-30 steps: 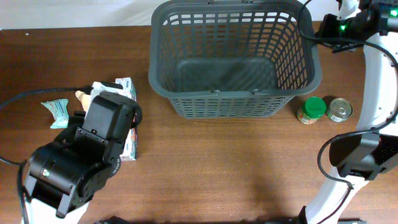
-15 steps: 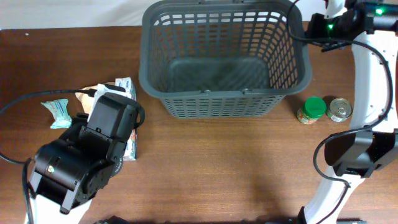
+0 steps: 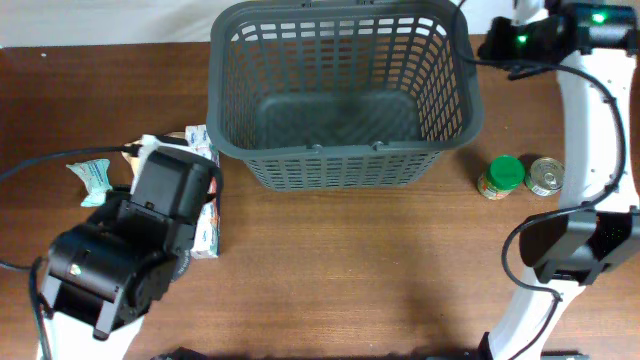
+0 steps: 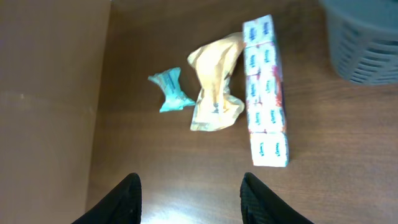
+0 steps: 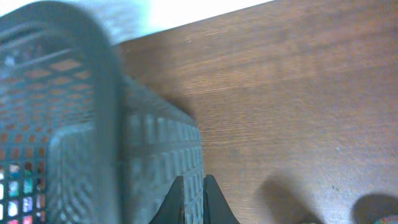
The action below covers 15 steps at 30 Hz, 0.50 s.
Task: Pack container
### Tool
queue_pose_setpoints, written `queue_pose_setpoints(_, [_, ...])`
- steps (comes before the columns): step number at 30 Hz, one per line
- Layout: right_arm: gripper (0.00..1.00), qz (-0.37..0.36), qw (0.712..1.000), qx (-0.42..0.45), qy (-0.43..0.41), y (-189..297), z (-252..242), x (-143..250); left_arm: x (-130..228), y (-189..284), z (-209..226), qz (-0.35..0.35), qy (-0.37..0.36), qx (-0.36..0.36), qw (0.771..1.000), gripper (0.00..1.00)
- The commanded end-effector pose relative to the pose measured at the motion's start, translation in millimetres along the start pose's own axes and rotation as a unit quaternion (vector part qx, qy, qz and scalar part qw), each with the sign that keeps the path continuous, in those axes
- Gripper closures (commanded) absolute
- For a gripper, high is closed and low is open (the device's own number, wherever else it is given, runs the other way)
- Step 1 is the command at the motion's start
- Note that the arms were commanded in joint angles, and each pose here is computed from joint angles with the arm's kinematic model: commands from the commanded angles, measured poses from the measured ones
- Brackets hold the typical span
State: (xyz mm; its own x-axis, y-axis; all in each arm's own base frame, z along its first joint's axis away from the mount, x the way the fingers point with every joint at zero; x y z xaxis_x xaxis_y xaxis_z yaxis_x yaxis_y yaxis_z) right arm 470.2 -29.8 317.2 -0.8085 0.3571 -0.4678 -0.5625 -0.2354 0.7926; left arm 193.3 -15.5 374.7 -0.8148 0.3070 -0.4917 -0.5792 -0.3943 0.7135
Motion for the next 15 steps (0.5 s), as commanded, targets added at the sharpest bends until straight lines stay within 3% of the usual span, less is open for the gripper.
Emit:
queue_pose_setpoints(1, [0.96, -0.012, 0.999, -0.013, -0.031, 20, -17, -5, 4, -8, 9, 0.022, 0.046, 0.002, 0.999, 0.56])
queue_pose_setpoints(4, [0.96, -0.039, 0.999, -0.004, -0.034, 43, -26, -10, 6, -16, 17, 0.038, 0.08, 0.012, 0.996, 0.53])
queue_pose_setpoints(12, [0.96, -0.13, 0.988, 0.029, -0.074, 129, -67, -16, 3, -63, 28, 0.097, 0.132, 0.123, 0.979, 0.52])
queue_pose_setpoints(15, [0.96, -0.149, 0.984, 0.042, -0.086, 151, -77, -13, -3, -80, 22, 0.108, 0.123, 0.161, 0.973, 0.53])
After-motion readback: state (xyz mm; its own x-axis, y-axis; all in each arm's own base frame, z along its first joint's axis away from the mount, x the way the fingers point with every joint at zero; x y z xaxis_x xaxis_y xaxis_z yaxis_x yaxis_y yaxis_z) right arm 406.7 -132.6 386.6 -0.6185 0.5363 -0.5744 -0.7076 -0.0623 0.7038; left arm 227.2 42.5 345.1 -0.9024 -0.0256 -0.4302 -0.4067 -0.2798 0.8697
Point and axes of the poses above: each gripper's point midway between its finger pads, its own y axis back along the fingers, its own z axis along the line the jaws close on, x = y × z, the point moved 7 cm from there along y, back along the fingers, and after that the axes turned 7 degrees about -y, right-handed, at the moved point
